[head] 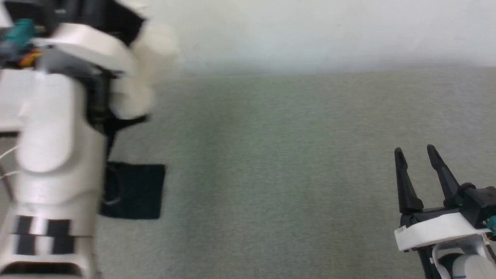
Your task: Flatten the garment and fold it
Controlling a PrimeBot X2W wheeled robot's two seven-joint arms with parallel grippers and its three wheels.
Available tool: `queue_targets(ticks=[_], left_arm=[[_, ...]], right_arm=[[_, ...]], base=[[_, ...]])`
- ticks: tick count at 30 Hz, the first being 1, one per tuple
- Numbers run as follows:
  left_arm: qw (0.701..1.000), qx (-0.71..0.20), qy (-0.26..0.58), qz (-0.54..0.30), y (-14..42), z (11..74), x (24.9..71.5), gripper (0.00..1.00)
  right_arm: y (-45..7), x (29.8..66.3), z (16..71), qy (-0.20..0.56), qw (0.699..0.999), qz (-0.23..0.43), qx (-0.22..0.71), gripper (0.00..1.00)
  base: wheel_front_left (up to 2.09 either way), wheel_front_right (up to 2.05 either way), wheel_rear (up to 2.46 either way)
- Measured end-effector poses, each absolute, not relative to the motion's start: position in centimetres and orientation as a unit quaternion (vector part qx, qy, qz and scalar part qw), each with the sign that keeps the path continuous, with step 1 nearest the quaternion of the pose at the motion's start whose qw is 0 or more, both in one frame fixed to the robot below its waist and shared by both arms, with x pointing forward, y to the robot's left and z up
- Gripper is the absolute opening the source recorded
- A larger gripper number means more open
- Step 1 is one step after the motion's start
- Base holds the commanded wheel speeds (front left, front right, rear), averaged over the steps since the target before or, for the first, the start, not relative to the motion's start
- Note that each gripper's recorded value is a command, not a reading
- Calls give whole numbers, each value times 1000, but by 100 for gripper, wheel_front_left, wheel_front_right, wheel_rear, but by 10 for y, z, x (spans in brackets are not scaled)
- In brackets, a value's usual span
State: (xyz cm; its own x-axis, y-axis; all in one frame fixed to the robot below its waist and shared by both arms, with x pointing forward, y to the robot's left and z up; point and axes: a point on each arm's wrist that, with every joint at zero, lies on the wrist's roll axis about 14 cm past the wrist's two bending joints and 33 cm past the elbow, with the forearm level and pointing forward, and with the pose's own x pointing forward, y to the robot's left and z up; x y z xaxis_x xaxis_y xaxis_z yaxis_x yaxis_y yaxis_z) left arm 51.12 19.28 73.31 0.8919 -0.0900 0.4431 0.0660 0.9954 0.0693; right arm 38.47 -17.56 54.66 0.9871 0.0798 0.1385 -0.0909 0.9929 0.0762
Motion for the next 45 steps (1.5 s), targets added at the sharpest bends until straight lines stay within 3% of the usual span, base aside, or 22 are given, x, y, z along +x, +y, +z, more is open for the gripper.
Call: queue_targets(ticks=[7,12,19,23,24,25,35,45], left_arm=[[956,-60,-203,-203,50,704,495,0],[943,-86,-126,-296,-18,645,468,0],[944,-108,102,-294,-31,476,419,0],[937,-115,174,-281,-25,424,387,0],[936,-115,177,-281,-25,420,382,38],[936,-115,176,-283,-26,419,378,100],[957,-147,26,-248,-7,497,383,100],[985,-142,-76,-68,108,546,392,100]], right_arm=[[-216,363,551,-69,997,-16,33,100],[-231,353,551,-68,996,-41,30,100],[-237,352,535,-45,997,-53,38,100],[-239,352,528,-36,997,-56,39,100],[-238,352,528,-35,997,-55,40,100],[-237,353,527,-34,997,-53,40,100],[-219,347,532,-38,998,-26,39,100],[-199,349,539,-39,999,7,37,100]], base=[[0,0,0],[0,0,0],[0,0,0],[0,0,0],[0,0,0],[0,0,0],[0,0,0],[0,0,0]])
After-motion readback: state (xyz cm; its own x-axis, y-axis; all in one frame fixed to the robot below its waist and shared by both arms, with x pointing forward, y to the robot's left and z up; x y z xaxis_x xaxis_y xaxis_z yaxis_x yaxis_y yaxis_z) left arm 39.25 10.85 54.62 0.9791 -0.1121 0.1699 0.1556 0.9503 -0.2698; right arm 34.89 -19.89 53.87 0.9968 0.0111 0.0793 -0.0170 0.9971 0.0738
